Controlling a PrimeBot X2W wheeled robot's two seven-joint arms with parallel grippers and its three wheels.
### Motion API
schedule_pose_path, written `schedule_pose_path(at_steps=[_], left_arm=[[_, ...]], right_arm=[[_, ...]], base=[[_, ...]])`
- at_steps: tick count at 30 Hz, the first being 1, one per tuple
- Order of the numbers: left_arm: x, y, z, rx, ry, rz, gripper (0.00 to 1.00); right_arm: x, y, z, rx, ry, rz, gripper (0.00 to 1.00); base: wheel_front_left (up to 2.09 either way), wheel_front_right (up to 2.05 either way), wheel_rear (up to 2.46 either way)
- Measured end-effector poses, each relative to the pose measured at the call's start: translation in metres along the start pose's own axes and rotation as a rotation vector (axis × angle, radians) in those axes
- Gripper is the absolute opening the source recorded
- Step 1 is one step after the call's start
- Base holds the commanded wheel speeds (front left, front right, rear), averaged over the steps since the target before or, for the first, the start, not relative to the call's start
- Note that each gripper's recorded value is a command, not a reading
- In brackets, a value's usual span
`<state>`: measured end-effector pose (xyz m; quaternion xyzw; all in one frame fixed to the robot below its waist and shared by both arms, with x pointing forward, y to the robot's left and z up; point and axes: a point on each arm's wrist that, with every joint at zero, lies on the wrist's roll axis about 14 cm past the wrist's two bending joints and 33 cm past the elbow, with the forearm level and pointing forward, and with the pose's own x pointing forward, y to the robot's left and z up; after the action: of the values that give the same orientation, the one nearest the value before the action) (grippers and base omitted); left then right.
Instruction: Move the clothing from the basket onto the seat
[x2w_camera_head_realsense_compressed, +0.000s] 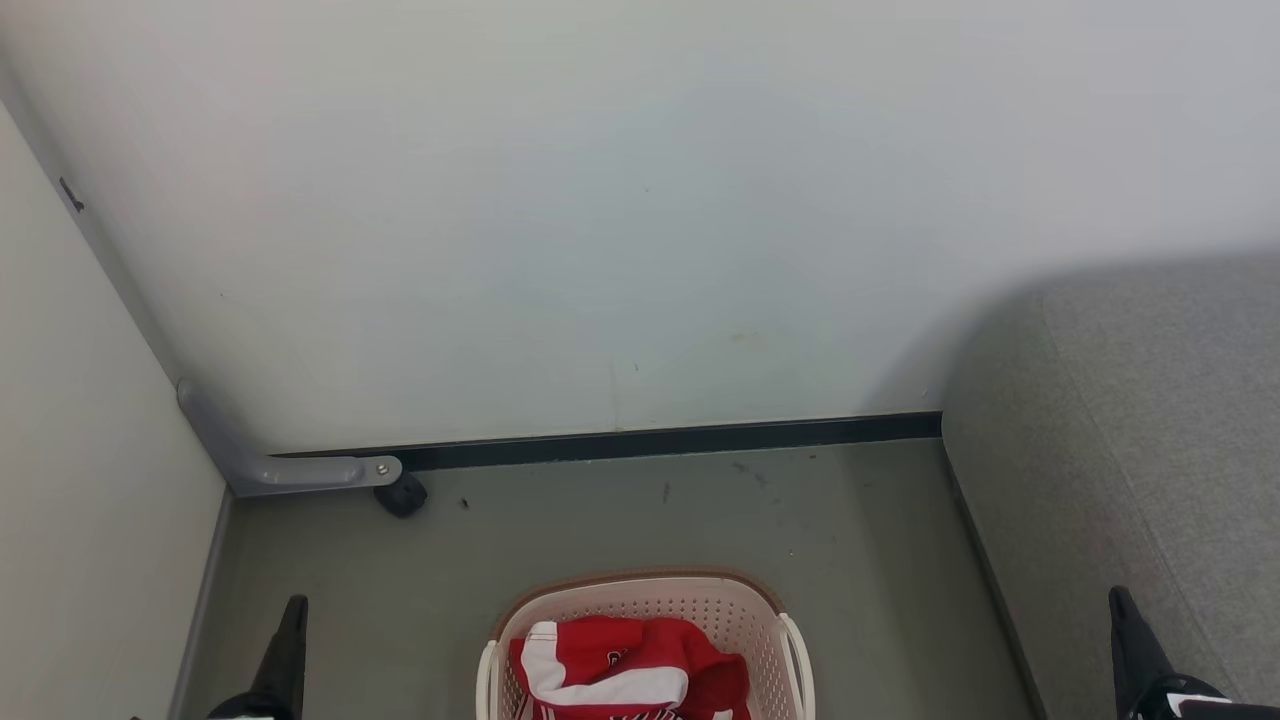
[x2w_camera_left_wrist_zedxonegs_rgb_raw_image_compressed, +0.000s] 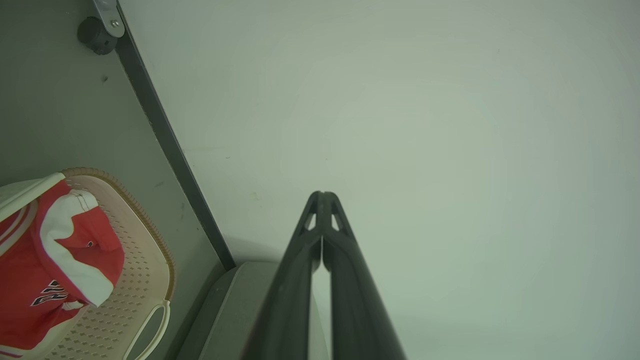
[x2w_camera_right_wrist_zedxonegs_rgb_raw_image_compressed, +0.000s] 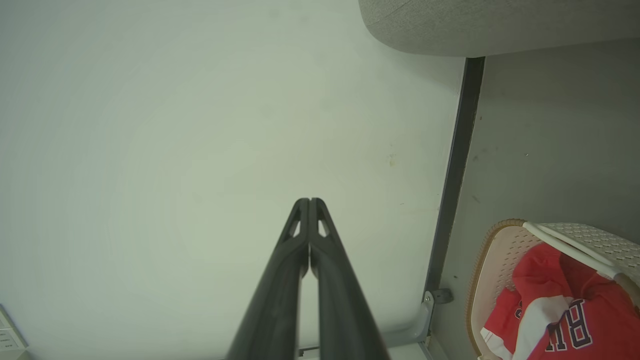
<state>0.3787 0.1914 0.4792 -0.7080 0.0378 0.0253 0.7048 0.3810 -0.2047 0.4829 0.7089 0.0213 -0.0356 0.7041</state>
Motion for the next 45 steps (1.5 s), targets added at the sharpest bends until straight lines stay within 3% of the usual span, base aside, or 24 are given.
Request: schedule_pose_path(at_steps=[45], left_arm=[[0.0000,0.0000,0.0000,0.000,0.000,0.000,0.00]], right_arm=[[0.0000,0.0000,0.0001,0.000,0.000,0.000,0.00]], base=[[0.00,0.00,0.00]])
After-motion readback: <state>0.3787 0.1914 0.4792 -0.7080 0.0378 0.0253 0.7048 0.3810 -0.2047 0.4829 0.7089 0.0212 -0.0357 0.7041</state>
